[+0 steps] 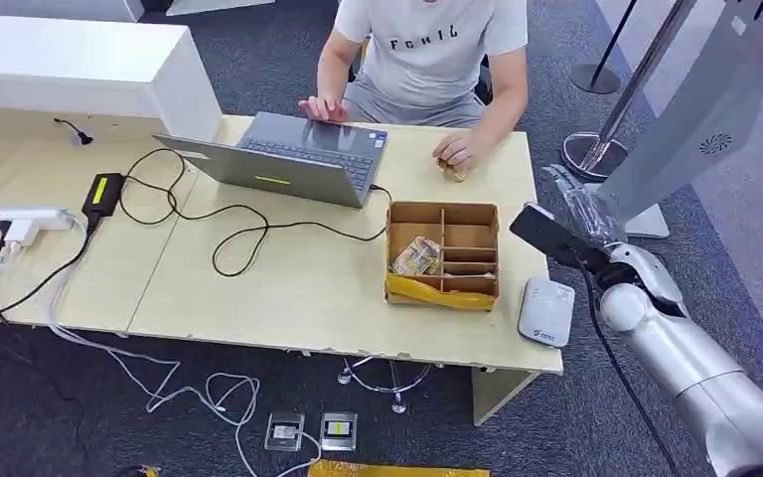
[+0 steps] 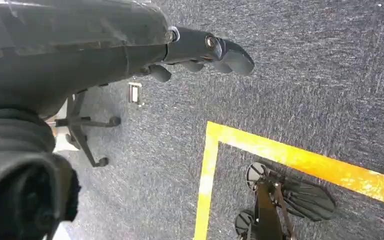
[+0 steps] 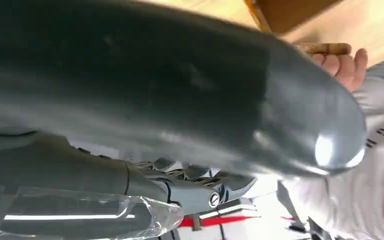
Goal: Pass the card to the sensor for recognition and then transmit it.
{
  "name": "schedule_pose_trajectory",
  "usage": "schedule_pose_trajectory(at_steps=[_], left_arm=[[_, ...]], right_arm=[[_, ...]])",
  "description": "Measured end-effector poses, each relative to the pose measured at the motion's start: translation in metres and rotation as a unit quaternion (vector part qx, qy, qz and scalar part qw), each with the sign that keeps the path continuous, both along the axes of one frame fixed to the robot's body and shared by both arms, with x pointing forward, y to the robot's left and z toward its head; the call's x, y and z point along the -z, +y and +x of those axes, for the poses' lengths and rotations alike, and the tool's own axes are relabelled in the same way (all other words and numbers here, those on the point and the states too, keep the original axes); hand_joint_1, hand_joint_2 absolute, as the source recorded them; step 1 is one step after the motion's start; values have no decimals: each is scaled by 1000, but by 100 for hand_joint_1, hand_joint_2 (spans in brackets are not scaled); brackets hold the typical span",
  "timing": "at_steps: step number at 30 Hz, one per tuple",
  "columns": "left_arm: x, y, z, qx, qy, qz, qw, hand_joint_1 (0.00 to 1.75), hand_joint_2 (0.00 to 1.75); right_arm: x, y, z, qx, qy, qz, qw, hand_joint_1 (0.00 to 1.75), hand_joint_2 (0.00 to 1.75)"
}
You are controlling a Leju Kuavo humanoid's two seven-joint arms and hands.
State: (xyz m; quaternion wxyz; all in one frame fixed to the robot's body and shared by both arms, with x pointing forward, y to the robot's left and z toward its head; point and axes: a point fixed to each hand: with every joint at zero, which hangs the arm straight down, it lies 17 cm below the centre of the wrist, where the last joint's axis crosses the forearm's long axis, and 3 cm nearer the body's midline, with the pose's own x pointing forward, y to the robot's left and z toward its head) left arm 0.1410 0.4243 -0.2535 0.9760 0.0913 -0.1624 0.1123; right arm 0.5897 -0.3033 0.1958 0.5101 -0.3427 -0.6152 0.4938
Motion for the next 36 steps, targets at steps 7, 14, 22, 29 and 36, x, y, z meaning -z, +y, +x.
schedule_pose_trajectory(at_steps=[7, 14, 22, 29, 36], left_arm=[[1, 4, -5, -15, 4, 6, 1000, 0, 0], [1, 4, -5, -18, 5, 7, 1000, 0, 0], [1, 4, -6, -19, 8, 6, 1000, 0, 0], [1, 2, -4, -18, 7, 4, 1000, 0, 0], [1, 1, -3, -17, 7, 3, 1000, 0, 0]], right_arm=[[-15, 0, -40, 9, -3, -45, 999, 0, 0], [-28, 24, -81, -18, -63, -87, 994, 0, 0], [5, 40, -114, -25, -70, -119, 990, 0, 0], [27, 52, -125, -34, -48, -119, 991, 0, 175], [32, 59, -127, -43, -43, -125, 990, 0, 175]])
